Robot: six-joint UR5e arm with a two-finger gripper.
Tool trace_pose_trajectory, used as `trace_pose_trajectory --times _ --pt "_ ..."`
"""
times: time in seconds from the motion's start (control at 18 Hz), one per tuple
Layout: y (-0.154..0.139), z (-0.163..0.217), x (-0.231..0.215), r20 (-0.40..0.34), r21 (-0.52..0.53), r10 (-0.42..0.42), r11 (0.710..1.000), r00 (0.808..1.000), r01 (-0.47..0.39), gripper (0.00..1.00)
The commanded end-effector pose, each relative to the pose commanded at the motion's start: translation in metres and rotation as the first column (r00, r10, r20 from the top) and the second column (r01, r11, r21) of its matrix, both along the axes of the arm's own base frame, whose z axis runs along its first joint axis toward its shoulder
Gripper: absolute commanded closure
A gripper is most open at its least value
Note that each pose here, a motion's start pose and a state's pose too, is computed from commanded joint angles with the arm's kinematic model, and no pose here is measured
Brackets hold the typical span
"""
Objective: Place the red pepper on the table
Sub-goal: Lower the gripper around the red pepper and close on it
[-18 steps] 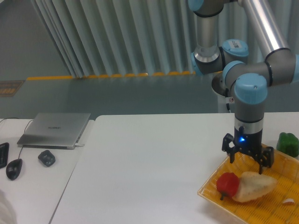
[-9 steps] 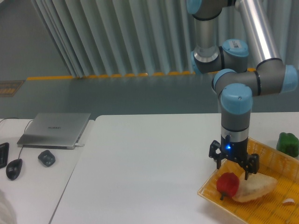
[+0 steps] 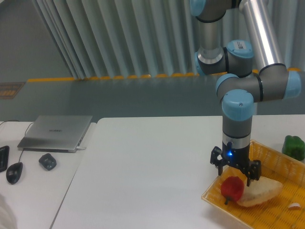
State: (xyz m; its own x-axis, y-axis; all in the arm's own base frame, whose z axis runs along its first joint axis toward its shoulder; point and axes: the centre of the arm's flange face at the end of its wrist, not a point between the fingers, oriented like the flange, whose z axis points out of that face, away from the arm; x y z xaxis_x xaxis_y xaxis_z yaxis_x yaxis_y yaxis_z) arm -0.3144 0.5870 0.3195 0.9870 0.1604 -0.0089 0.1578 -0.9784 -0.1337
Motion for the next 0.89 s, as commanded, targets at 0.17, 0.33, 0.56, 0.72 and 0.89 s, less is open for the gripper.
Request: trace_pose_trajectory --times 0.17,0.33,0.56,0.72,0.89 --pt "0.004 -0.005 0.002 0.001 -0.001 -0.006 1.000 1.000 0.006 0.00" --pt "0.004 -0.005 0.002 0.000 0.000 -0.006 1.000 1.000 0.006 0.00" --pt "0.004 -0.003 0.002 -0.004 0.005 -0.006 1.000 1.000 0.006 0.00" --pt "0.000 0.006 0.000 -0.011 0.015 -0.005 1.000 1.000 0.005 0.00" --pt "-0.002 0.012 -0.001 -0.012 0.027 -0.001 1.000 1.000 0.001 0.00"
